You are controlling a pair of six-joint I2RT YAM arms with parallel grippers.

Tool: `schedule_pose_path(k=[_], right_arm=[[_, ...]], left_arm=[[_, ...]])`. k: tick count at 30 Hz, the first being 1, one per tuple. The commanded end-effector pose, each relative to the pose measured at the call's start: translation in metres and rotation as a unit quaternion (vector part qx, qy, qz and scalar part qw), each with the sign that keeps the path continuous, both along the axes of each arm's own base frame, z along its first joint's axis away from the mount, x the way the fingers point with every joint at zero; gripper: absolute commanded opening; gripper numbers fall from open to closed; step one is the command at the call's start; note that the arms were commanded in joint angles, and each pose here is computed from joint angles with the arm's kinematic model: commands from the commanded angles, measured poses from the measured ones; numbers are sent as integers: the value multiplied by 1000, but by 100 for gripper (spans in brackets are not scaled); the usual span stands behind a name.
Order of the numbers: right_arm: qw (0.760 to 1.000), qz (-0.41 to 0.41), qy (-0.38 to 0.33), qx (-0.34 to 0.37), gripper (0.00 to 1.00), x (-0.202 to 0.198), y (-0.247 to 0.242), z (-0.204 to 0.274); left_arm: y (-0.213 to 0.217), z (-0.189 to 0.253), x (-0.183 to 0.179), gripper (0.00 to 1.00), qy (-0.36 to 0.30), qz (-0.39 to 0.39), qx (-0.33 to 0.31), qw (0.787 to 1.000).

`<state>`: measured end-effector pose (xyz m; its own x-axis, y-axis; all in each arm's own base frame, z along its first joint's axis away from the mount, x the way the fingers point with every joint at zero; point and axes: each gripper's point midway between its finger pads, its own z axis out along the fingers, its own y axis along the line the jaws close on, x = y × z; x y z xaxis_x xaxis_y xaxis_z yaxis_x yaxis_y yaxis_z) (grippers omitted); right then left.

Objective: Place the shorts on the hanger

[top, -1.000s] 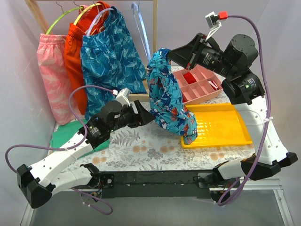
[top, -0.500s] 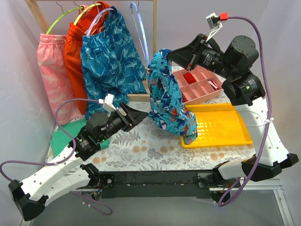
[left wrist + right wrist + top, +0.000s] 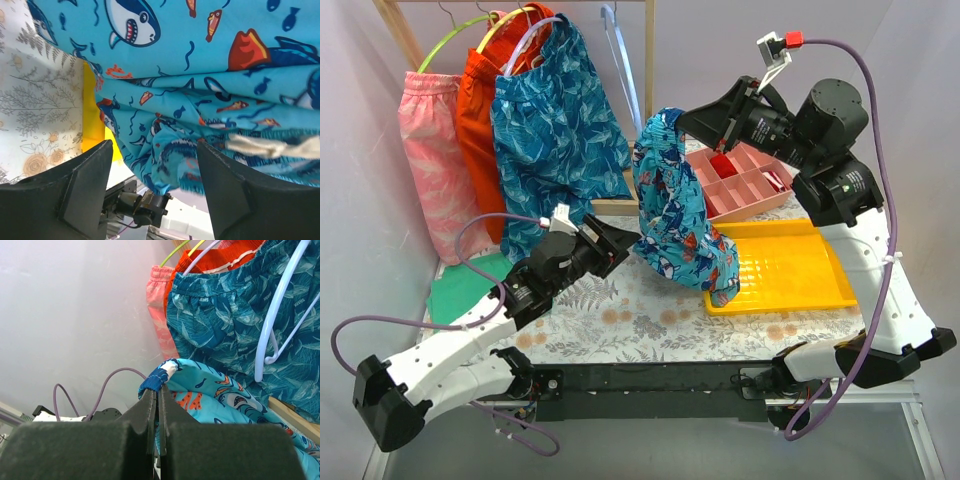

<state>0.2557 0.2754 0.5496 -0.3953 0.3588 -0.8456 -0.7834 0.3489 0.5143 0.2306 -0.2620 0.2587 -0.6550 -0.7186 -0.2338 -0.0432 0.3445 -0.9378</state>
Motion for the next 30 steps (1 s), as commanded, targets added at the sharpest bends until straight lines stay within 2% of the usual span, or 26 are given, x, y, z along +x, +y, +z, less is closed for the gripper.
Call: schedule_pose_path(k=[1, 14, 30], right_arm=[[999, -4, -45, 28, 1, -14, -9, 27], [999, -12, -35, 19, 1, -6, -7, 15], [999, -14, -27, 17, 1, -3, -6, 13]], left_arm=[[-18, 19, -1, 66, 38, -13, -71, 997], [-13, 12, -29, 61, 38, -43, -86, 995], [-30, 10, -28, 60, 24, -66, -71, 995]])
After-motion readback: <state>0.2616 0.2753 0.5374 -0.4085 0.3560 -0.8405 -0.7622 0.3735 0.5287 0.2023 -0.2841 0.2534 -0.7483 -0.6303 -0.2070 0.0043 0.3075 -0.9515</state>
